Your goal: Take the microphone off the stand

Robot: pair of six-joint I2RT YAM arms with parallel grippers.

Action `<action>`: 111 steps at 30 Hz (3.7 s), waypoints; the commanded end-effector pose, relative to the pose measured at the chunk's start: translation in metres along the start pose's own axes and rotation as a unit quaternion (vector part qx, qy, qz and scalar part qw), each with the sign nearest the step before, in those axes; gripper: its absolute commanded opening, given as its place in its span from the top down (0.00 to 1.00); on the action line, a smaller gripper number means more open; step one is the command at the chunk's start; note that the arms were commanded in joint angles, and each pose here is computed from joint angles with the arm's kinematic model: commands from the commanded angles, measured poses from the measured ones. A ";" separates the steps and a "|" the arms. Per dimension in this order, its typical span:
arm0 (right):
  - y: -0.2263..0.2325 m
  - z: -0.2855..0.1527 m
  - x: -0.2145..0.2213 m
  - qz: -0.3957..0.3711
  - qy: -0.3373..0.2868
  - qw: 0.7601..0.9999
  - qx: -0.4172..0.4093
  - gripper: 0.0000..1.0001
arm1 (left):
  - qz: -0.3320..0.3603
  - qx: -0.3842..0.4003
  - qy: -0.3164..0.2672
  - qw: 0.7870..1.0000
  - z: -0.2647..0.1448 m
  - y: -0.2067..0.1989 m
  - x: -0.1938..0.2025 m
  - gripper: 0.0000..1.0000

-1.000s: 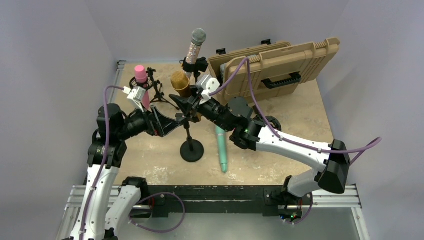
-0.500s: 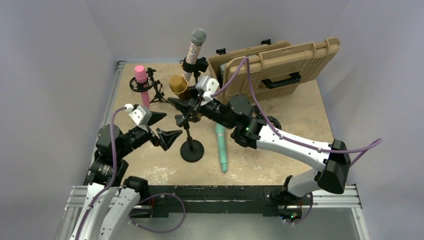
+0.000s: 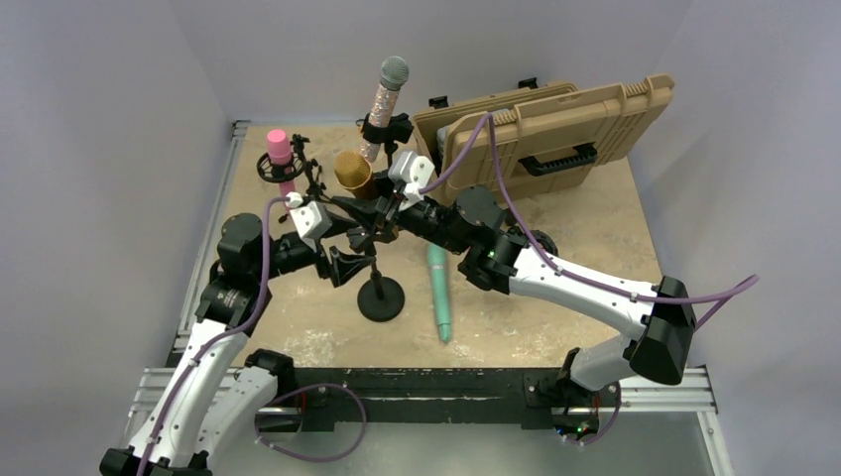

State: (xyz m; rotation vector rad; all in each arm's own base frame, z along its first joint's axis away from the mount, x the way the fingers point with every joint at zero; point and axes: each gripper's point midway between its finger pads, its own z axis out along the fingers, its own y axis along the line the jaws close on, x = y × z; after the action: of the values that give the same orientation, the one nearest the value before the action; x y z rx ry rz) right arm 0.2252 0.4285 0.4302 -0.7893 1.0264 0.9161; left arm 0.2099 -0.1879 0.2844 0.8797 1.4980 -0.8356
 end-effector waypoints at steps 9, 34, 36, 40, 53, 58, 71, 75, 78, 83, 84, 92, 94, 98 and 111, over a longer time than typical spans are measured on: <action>0.002 -0.002 -0.038 -0.013 -0.051 0.999 -0.014 0.72 | 0.064 0.058 -0.034 0.996 0.000 -0.020 -0.028 0.49; -0.018 -0.055 -0.067 0.047 -0.042 0.996 0.067 1.00 | 0.084 -0.021 0.009 0.996 -0.011 -0.012 -0.008 1.00; -0.021 -0.065 -0.047 0.083 -0.010 0.993 0.089 1.00 | 0.081 -0.024 0.007 0.996 -0.011 -0.011 -0.009 1.00; -0.003 -0.082 -0.006 0.178 0.041 0.980 0.080 1.00 | 0.064 -0.033 0.010 0.997 -0.010 -0.008 -0.010 0.95; 0.053 -0.129 0.112 0.387 0.146 0.908 0.071 1.00 | 0.041 -0.055 -0.012 0.998 -0.012 -0.006 -0.022 0.40; 0.061 -0.132 0.156 0.441 0.175 0.876 0.089 1.00 | 0.040 -0.046 -0.021 0.998 -0.013 -0.011 -0.026 0.35; 0.011 -0.144 0.266 0.457 0.245 0.807 0.281 0.97 | 0.035 -0.099 -0.033 0.994 -0.025 -0.002 -0.037 0.20; -0.005 -0.149 0.293 0.451 0.250 0.791 0.330 0.96 | 0.035 -0.152 -0.028 0.987 -0.036 0.011 -0.039 0.21; -0.011 -0.143 0.292 0.451 0.235 0.792 0.337 0.95 | 0.036 -0.171 -0.032 0.984 -0.042 0.014 -0.040 0.23; -0.014 -0.137 0.301 0.442 0.235 0.797 0.337 0.87 | 0.037 -0.159 -0.035 0.986 -0.041 0.010 -0.042 0.25; -0.014 -0.138 0.306 0.440 0.240 0.796 0.338 0.83 | 0.037 -0.161 -0.034 0.986 -0.041 0.010 -0.041 0.25; -0.015 -0.148 0.327 0.428 0.256 0.791 0.355 0.68 | 0.038 -0.164 -0.033 0.985 -0.042 0.010 -0.042 0.25; -0.018 -0.150 0.329 0.423 0.256 0.790 0.362 0.66 | 0.038 -0.163 -0.032 0.985 -0.042 0.009 -0.041 0.25; -0.018 -0.151 0.330 0.420 0.257 0.791 0.364 0.52 | 0.038 -0.162 -0.029 0.986 -0.041 0.009 -0.040 0.25; -0.033 -0.141 0.285 0.396 0.211 0.818 0.359 0.38 | 0.017 -0.115 -0.049 0.992 -0.036 -0.009 -0.052 0.24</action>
State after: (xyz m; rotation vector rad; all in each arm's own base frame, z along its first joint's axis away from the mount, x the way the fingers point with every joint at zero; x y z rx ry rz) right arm 0.2584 0.3626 0.0708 0.1293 2.1651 0.8908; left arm 0.1990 -0.1545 0.3084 0.6914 1.5335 -0.5717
